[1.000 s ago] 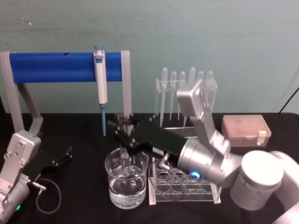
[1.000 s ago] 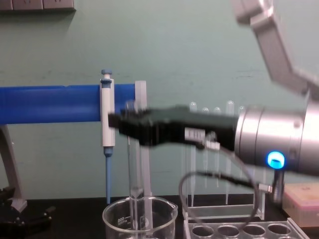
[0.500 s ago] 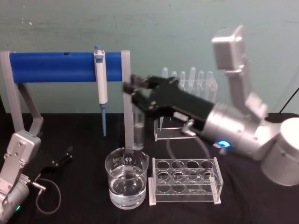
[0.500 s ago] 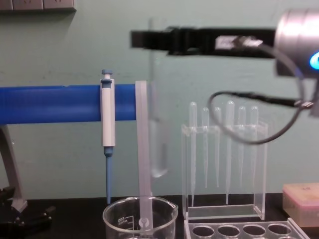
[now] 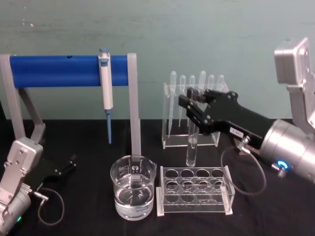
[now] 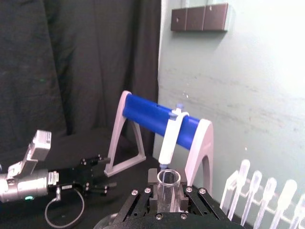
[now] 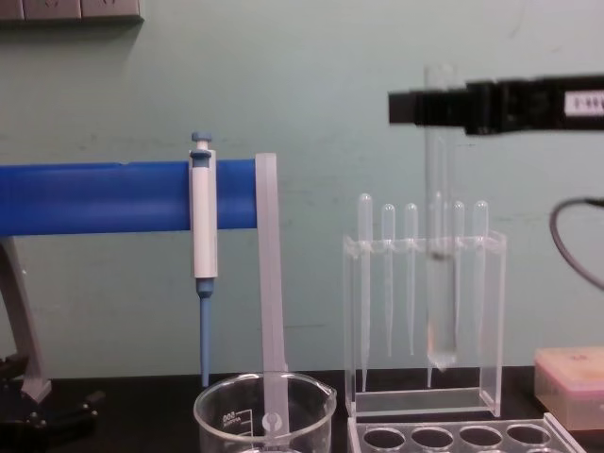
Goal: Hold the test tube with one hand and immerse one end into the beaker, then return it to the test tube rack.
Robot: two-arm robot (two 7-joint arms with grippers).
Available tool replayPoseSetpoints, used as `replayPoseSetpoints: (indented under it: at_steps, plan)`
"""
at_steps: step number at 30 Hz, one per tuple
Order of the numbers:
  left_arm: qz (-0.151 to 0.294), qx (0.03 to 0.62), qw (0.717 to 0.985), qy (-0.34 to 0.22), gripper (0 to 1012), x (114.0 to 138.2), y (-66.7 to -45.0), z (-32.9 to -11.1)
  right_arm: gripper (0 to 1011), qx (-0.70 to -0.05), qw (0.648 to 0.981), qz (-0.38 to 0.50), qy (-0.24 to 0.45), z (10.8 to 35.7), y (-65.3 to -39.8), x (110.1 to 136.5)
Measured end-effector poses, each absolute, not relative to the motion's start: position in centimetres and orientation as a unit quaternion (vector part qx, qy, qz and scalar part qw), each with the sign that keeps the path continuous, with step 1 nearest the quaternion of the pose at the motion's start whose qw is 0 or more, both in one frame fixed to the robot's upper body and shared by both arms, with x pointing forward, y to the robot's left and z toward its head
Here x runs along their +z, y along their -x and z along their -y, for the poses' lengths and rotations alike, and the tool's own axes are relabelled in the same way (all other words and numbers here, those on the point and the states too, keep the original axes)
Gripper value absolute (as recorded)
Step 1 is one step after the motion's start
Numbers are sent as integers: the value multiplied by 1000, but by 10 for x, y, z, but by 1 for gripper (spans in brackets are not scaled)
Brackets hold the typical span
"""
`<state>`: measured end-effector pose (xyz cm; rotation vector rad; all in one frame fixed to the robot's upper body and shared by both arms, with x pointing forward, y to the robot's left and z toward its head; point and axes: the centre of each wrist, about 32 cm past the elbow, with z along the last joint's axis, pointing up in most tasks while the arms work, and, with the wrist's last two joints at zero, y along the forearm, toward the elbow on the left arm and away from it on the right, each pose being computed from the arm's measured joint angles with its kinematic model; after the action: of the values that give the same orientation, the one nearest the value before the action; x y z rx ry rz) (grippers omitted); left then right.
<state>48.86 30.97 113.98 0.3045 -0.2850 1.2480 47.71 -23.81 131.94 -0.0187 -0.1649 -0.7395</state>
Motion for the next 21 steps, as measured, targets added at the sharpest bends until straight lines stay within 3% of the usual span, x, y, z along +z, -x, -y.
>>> replayPoseSetpoints:
  at_steps: [8,21]
  plan:
    - [132,580,791,-141,1000,1140,-489,-310,224,-374,926,55,15,239,-474,1296]
    - [132,580,791,-141,1000,1140,-489,-310,224,-381,924,38,23,235,-480,1282]
